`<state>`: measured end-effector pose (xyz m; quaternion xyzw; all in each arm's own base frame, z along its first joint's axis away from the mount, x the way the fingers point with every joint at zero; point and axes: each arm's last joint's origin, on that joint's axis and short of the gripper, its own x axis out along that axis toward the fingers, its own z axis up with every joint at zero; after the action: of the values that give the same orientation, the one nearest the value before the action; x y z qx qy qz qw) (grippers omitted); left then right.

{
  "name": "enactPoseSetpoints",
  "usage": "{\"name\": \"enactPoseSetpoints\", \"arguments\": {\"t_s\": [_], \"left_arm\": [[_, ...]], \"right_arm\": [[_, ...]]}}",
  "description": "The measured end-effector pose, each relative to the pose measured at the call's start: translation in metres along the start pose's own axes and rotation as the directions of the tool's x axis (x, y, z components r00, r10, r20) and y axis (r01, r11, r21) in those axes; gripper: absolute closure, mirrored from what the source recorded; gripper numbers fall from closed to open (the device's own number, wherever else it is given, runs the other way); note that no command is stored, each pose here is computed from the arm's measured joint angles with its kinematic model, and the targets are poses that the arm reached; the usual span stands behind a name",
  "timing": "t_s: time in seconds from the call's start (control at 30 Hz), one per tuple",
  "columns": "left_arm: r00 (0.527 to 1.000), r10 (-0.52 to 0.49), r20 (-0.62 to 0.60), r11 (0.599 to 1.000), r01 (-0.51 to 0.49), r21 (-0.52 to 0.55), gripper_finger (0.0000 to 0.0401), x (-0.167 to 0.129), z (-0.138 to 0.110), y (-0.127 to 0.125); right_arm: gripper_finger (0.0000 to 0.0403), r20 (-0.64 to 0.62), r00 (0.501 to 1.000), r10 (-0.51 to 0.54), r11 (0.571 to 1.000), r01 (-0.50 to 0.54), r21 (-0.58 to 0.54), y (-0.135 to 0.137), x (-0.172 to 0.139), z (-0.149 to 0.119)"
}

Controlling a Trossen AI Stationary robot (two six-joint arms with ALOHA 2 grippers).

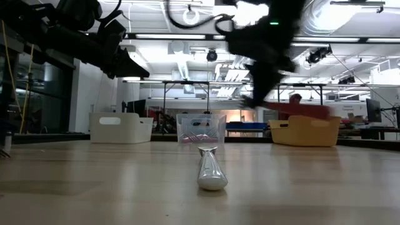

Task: Sort silverware by color (type)
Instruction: Put the pink fork into the transparent bin

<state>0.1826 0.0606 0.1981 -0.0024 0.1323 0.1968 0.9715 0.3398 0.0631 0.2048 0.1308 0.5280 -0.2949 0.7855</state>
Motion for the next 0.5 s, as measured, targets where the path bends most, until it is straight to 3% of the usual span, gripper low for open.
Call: {"name": "enactPoseSetpoints", "arguments": {"t_s": [0.27,0.5], "left_arm": [[1.0,0.005,0.004,1.0,-0.005,-0.002,0.0398,0.0,0.0,0.0],[1.0,0.006,0.004,1.0,-0.006,-0.012,0.0398,0.0,0.0,0.0]], "right_arm": [[0.04,0.166,0.979,0.121,0.993,-0.117,-0.034,-0.075,0.01,0.106],[0.04,0.33,0.934,0.133,0.991,-0.132,-0.025,-0.143,0.004,0.162]]}}
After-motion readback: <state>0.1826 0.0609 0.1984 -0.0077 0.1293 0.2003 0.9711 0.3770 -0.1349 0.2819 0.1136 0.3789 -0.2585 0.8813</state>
